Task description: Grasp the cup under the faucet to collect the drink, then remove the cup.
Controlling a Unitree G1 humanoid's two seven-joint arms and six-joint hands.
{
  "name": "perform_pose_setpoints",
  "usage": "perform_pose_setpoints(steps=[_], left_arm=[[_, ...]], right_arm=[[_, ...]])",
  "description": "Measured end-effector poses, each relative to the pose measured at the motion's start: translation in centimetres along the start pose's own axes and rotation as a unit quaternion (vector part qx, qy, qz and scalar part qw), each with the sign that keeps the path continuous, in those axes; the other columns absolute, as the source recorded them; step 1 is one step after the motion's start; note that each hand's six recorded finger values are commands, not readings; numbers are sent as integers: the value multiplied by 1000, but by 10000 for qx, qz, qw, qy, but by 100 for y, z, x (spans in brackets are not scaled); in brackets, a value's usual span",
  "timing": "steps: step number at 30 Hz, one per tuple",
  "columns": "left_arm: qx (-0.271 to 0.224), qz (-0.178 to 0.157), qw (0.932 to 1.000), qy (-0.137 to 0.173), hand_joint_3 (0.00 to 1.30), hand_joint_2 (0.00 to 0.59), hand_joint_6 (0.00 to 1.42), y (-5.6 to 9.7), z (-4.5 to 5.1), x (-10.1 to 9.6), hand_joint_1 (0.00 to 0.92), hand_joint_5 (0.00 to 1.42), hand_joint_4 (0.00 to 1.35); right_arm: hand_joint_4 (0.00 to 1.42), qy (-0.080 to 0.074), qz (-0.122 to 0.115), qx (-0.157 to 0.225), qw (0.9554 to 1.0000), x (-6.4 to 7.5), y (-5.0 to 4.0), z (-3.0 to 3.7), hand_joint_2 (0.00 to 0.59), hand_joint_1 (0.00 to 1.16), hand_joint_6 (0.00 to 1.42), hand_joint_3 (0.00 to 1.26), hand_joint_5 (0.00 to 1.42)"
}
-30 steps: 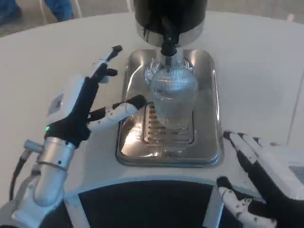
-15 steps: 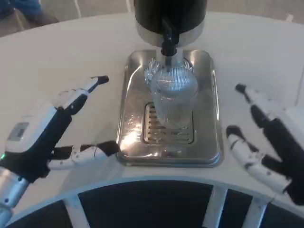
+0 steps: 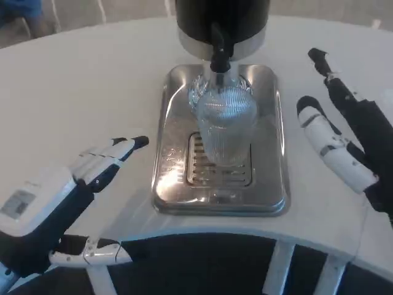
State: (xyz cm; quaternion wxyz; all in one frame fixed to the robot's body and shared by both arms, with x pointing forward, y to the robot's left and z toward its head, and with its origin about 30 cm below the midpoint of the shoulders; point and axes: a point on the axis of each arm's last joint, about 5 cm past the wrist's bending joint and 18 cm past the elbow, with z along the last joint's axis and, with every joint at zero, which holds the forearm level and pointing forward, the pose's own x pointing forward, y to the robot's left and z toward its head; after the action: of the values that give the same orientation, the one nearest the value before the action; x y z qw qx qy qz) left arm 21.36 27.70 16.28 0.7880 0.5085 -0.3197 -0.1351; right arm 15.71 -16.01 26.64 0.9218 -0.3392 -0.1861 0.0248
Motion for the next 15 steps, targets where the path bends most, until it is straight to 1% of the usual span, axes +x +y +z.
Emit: perform_pose_setpoints(steps=[1, 4, 8, 10, 12, 15], left_arm=[[1, -16, 10000, -10, 67, 86, 129, 0, 4, 0, 148, 56, 0], [17, -112, 9999, -50, 67, 85, 129, 5, 26, -1, 143, 54, 0], [31, -209, 9998, -35, 71, 80, 128, 10, 35, -11, 137, 52, 0], [47, -219, 9997, 3, 73, 79, 128, 21, 34, -33, 135, 51, 0], [54, -229, 9997, 32, 74, 79, 128, 26, 34, -53, 133, 51, 0], [66, -240, 9997, 54, 75, 78, 128, 35, 39, -75, 132, 51, 0]], right_arm=[[0, -21, 11, 0, 10000, 15, -1, 1, 561, 50, 0, 0, 0], [0, -152, 57, 215, 9996, 96, 4, 8, 560, 46, 0, 0, 0], [0, -253, 170, 387, 9988, 221, 35, 25, 560, 42, 0, 0, 0], [0, -368, 201, 427, 9982, 274, 45, 58, 560, 40, 0, 0, 0], [0, -444, 201, 451, 9978, 302, 54, 78, 560, 39, 0, 0, 0], [0, -517, 294, 499, 9970, 373, 79, 96, 560, 36, 0, 0, 0]])
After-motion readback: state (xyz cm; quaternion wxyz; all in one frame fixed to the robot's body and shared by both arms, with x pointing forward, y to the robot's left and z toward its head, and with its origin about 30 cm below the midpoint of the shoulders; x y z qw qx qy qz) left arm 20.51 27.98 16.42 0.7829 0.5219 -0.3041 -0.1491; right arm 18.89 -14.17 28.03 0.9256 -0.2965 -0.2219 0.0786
